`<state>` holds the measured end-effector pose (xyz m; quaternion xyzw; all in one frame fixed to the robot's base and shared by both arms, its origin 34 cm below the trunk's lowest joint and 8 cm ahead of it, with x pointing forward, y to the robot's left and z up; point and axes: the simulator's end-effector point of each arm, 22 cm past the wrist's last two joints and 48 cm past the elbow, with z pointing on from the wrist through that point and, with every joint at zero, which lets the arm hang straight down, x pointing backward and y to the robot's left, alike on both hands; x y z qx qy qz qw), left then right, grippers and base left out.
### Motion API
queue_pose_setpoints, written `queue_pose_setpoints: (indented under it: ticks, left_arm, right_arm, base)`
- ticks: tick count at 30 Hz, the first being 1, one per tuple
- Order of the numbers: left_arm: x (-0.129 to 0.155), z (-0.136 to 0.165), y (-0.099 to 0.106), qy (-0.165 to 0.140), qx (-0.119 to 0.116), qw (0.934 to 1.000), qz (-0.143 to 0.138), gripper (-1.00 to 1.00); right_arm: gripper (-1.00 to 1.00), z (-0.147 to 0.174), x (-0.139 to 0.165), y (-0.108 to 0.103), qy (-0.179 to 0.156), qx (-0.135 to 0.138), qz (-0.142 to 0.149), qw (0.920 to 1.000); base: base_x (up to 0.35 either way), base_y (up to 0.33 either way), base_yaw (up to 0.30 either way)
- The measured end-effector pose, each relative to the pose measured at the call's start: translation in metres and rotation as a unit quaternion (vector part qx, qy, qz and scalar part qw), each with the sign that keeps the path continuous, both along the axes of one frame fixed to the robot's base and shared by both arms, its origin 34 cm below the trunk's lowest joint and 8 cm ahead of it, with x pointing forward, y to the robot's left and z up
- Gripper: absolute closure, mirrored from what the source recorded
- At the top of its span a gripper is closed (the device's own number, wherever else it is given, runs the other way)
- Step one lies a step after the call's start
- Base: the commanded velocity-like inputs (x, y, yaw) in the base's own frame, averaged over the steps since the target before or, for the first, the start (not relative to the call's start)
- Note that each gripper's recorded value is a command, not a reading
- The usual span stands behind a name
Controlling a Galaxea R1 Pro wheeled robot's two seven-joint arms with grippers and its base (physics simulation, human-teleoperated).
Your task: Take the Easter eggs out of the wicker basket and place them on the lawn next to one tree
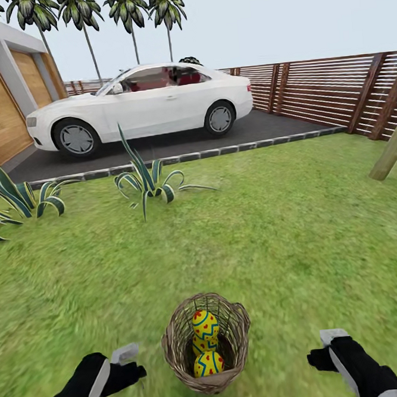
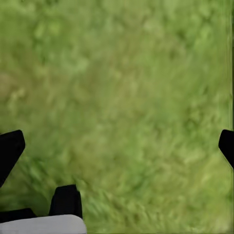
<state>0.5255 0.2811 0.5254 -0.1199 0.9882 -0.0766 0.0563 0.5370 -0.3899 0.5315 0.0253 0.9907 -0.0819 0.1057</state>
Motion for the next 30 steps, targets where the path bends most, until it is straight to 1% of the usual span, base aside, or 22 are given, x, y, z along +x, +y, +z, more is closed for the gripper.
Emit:
queue_pose_setpoints:
  ticks: [1,2,5,7,9,10,11,12,13,15,17,19,22,26,30]
  left_arm:
    - [0.020,0.011,-0.003,-0.015,0.000,0.9999,0.000,-1.00]
    - [0.031,0.017,-0.005,-0.023,0.001,0.9997,-0.001,-1.00]
    - [0.081,0.045,-0.012,-0.060,0.005,0.9982,0.002,-1.00]
    - [0.118,0.068,-0.009,-0.088,0.006,0.9960,0.015,-1.00]
    - [0.142,0.086,-0.006,-0.111,0.002,0.9934,0.027,-1.00]
    - [0.158,0.099,-0.005,-0.127,0.003,0.9914,0.030,-1.00]
    - [0.169,0.111,-0.003,-0.135,0.002,0.9903,0.031,-1.00]
    - [0.173,0.118,-0.003,-0.136,0.000,0.9903,0.030,-1.00]
    - [0.181,0.133,-0.002,-0.142,-0.003,0.9894,0.030,-1.00]
    - [0.191,0.147,-0.001,-0.156,-0.003,0.9872,0.030,-1.00]
    - [0.202,0.166,0.001,-0.178,0.000,0.9836,0.029,-1.00]
    - [0.208,0.175,0.004,-0.189,0.002,0.9815,0.029,-1.00]
    - [0.209,0.177,0.005,-0.191,0.004,0.9812,0.029,-1.00]
    - [0.207,0.175,0.009,-0.187,0.006,0.9819,0.030,-1.00]
    - [0.205,0.173,0.004,-0.184,0.002,0.9825,0.028,-1.00]
  right_arm:
    - [-1.00,0.010,0.017,0.000,-0.001,0.001,-0.003,1.0000]
    - [-1.00,0.015,0.026,0.000,-0.003,0.001,-0.005,1.0000]
    - [-1.00,0.040,0.063,0.001,-0.005,0.003,-0.011,0.9999]
    - [-1.00,0.064,0.097,-0.002,-0.019,0.002,-0.016,0.9997]
    - [-1.00,0.081,0.123,-0.002,-0.034,0.004,-0.019,0.9992]
    - [-1.00,0.091,0.136,-0.001,-0.043,0.004,-0.020,0.9989]
    - [-1.00,0.096,0.144,-0.002,-0.048,0.002,-0.021,0.9986]
    - [-1.00,0.099,0.147,-0.003,-0.050,0.000,-0.022,0.9985]
    - [-1.00,0.106,0.156,-0.003,-0.059,-0.002,-0.022,0.9980]
    - [-1.00,0.111,0.163,0.000,-0.066,-0.001,-0.020,0.9976]
    - [-1.00,0.115,0.171,0.016,-0.075,0.008,-0.014,0.9970]
    - [-1.00,0.116,0.176,0.030,-0.080,0.016,-0.009,0.9966]
    - [-1.00,0.116,0.178,0.037,-0.082,0.018,-0.006,0.9964]
    - [-1.00,0.120,0.181,0.037,-0.086,0.017,-0.006,0.9962]
    - [-1.00,0.120,0.182,0.039,-0.088,0.019,-0.005,0.9959]
  base:
    - [0.000,0.000,0.000]
    - [0.000,0.000,0.000]
    - [0.000,0.000,0.000]
    - [0.000,0.000,0.000]
    - [0.000,0.000,0.000]
    - [0.000,0.000,0.000]
    - [0.000,0.000,0.000]
    - [0.000,0.000,0.000]
    - [0.000,0.000,0.000]
    - [0.000,0.000,0.000]
    - [0.000,0.000,0.000]
    - [0.000,0.000,0.009]
    - [0.000,0.000,0.159]
    - [0.000,0.000,0.257]
    - [0.000,-0.089,0.287]
